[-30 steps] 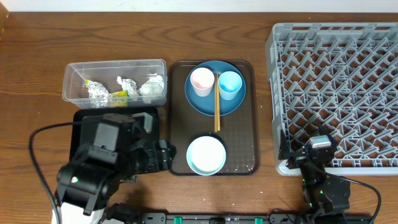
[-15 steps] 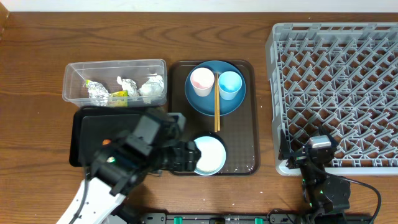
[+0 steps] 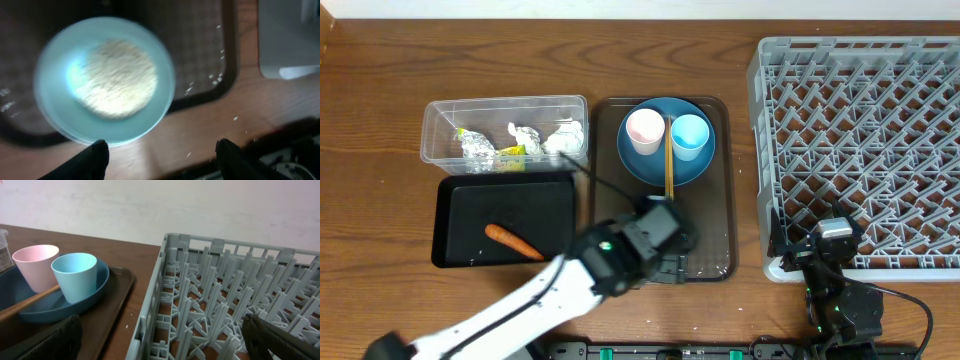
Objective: Sort waste into correct bins and load items into the dishwasher rack
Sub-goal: 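Move the left gripper to the light-blue rice bowl and grasp its rim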
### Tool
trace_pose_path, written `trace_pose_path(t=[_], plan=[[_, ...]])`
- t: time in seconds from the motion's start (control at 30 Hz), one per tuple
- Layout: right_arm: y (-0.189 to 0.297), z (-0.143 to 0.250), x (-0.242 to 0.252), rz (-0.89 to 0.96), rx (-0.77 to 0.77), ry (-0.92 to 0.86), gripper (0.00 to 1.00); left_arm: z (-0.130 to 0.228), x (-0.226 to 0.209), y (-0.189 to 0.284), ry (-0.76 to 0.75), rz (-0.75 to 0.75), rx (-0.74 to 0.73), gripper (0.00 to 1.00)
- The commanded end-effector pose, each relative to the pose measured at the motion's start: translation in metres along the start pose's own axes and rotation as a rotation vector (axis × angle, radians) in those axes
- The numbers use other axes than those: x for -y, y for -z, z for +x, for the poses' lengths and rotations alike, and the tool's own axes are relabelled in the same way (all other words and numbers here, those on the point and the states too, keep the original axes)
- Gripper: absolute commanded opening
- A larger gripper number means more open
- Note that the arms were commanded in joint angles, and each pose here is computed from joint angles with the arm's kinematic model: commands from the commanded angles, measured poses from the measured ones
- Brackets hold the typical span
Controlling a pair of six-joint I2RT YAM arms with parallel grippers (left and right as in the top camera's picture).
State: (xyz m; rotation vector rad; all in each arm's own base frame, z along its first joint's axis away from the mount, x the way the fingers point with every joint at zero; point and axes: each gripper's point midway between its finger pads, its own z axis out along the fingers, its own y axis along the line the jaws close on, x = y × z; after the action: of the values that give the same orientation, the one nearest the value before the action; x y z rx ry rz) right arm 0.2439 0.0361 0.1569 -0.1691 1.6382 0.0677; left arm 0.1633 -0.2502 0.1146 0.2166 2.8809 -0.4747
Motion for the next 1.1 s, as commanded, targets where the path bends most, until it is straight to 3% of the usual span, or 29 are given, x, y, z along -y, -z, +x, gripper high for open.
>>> trace_pose_path(t=[0.0, 0.27, 0.93, 1.0, 1.07], plan=[[0.000, 0.001, -0.002, -0.011, 0.000, -0.009, 0.99, 0.003, 0.004, -0.022, -0.027, -0.058, 0.021, 0.71], [0.000, 0.001, -0.003, -0.011, 0.000, -0.009, 0.99, -0.002, 0.000, -0.055, -0.136, -0.223, 0.122, 0.70], [0.000, 0.001, -0.002, -0.011, 0.000, -0.009, 0.99, -0.001, 0.001, -0.091, -0.192, -0.294, 0.155, 0.63], [0.000, 0.001, -0.002, -0.011, 0.000, -0.009, 0.99, -0.001, 0.000, -0.092, -0.193, -0.298, 0.152, 0.57], [0.000, 0.001, -0.003, -0.011, 0.000, -0.009, 0.99, -0.001, 0.001, -0.092, -0.192, -0.294, 0.155, 0.45]])
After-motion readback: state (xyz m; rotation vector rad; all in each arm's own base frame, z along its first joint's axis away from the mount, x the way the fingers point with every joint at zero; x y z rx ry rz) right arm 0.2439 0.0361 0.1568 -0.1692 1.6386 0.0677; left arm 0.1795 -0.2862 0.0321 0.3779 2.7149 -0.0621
